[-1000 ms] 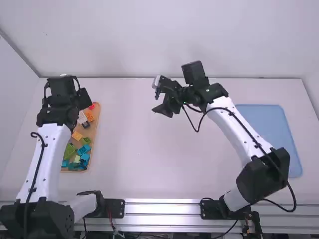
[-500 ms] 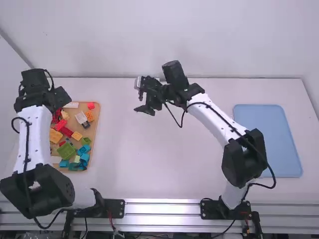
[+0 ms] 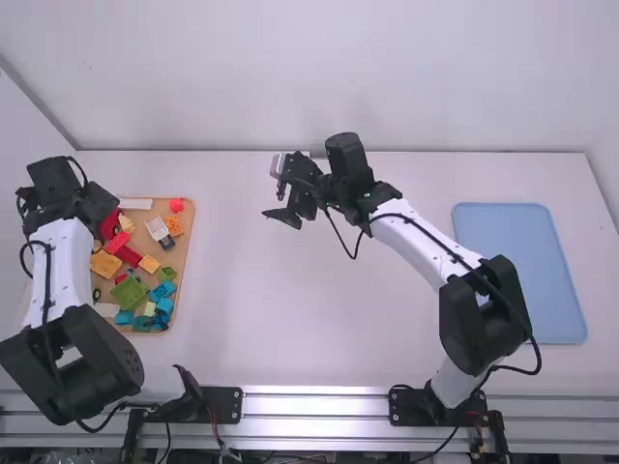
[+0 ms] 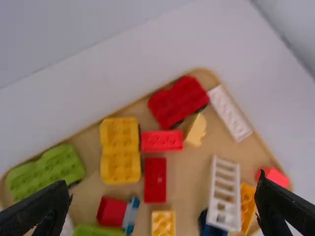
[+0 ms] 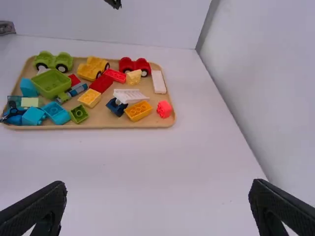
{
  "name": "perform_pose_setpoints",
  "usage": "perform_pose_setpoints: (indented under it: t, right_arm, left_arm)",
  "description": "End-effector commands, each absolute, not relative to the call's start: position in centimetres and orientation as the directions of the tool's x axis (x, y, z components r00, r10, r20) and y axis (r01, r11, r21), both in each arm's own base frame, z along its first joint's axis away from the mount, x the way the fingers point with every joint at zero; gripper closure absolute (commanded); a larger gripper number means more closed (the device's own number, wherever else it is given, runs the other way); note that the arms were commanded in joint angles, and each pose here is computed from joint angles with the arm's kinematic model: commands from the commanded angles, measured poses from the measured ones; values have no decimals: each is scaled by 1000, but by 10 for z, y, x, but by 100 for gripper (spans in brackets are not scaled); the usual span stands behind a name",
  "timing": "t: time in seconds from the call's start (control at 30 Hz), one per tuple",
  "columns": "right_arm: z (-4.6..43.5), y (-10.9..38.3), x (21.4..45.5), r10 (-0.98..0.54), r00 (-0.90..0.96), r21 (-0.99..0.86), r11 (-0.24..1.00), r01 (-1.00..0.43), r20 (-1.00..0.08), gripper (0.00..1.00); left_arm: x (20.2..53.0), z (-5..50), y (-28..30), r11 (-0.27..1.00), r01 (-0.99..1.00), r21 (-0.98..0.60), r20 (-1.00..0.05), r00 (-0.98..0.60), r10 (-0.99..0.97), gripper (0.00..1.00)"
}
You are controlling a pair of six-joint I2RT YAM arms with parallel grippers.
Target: Assemble lego blocks to make yellow taxi
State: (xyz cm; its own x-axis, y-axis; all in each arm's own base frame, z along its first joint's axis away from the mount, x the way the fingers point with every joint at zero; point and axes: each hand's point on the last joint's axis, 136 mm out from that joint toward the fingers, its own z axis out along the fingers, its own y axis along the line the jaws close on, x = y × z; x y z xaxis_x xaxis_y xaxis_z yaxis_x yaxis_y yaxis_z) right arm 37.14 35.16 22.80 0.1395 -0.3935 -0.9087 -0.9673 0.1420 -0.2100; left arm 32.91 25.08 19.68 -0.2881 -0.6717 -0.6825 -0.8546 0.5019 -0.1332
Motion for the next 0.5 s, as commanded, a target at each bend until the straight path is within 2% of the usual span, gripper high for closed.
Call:
perform_pose_setpoints:
  t: [0.0, 0.17, 0.3, 0.4, 0.47]
  right_arm:
    - [239, 352, 368, -378, 155, -222, 142, -965, -913, 1]
    - [239, 352, 368, -378, 153, -221, 143, -965, -913, 1]
    - [239, 352, 368, -379, 153, -221, 142, -965, -913, 1]
    - [239, 352, 367, -382, 173, -239, 133, -962, -908, 2]
    - [239, 351, 368, -382, 168, -235, 137, -962, -909, 2]
  left_arm:
    - [341, 195, 246, 569, -809, -145, -691, -329, -644, 1]
    - [333, 201, 245, 509, -845, -163, -660, -290, -693, 1]
    - [333, 214, 243, 551, -820, -155, -623, -352, -699, 1]
    - [331, 212, 248, 548, -826, -133, -563, -392, -727, 1]
    - [321, 198, 256, 499, -862, -87, -480, -403, -779, 1]
